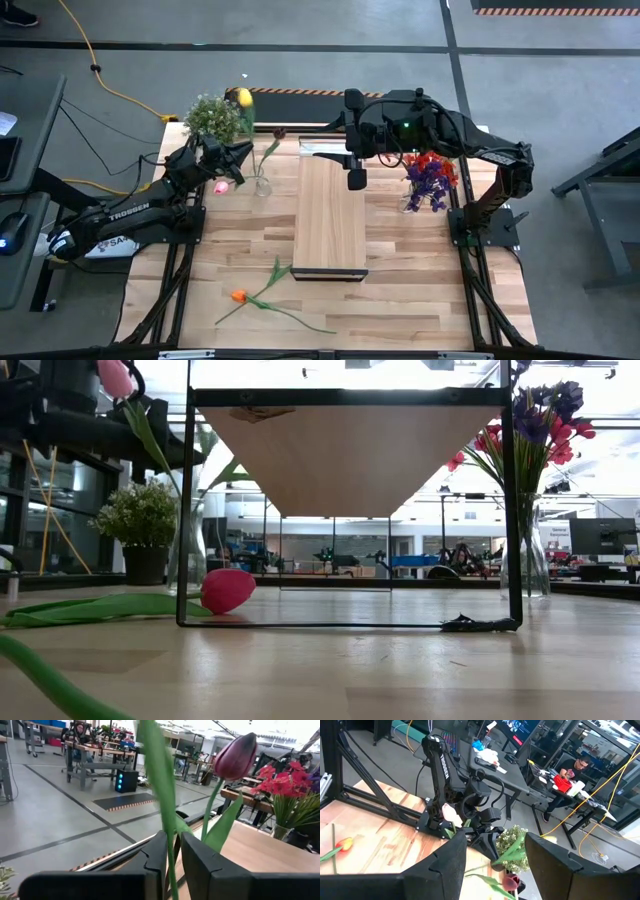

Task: Pick and place flowers into a vace then onto a shelf
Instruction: Put the yellow tulip into the left transparent vase

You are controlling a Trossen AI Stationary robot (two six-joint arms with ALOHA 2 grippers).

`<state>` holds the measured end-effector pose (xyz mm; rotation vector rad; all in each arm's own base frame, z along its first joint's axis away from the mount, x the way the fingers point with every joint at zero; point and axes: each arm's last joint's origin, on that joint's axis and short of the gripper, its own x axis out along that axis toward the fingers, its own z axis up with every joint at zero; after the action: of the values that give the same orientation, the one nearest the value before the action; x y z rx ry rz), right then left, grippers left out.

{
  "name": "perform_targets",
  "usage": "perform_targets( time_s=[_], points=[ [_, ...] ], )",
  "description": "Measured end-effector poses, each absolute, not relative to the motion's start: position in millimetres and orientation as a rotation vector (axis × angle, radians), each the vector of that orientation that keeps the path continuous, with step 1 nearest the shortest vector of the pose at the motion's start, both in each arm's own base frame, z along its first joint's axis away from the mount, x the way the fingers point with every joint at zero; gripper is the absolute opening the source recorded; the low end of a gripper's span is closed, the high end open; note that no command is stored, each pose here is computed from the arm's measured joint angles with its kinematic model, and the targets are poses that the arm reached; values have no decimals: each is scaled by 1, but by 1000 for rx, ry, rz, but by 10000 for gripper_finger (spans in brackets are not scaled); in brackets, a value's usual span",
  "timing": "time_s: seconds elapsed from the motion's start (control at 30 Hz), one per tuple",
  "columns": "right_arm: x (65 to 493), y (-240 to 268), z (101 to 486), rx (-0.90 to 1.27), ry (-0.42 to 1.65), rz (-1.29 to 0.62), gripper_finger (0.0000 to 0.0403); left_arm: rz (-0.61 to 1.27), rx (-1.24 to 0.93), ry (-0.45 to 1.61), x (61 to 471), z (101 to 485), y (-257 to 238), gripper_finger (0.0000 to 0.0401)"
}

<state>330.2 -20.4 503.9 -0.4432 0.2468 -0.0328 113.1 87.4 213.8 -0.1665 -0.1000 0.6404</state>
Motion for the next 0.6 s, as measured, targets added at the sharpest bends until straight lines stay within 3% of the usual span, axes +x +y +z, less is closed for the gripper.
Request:
perform_targets(
  time_s=[0.6],
  points=[
    [330, -20, 504, -440, 247, -33, 193, 734, -55, -100, 112, 224, 90, 147]
  ],
)
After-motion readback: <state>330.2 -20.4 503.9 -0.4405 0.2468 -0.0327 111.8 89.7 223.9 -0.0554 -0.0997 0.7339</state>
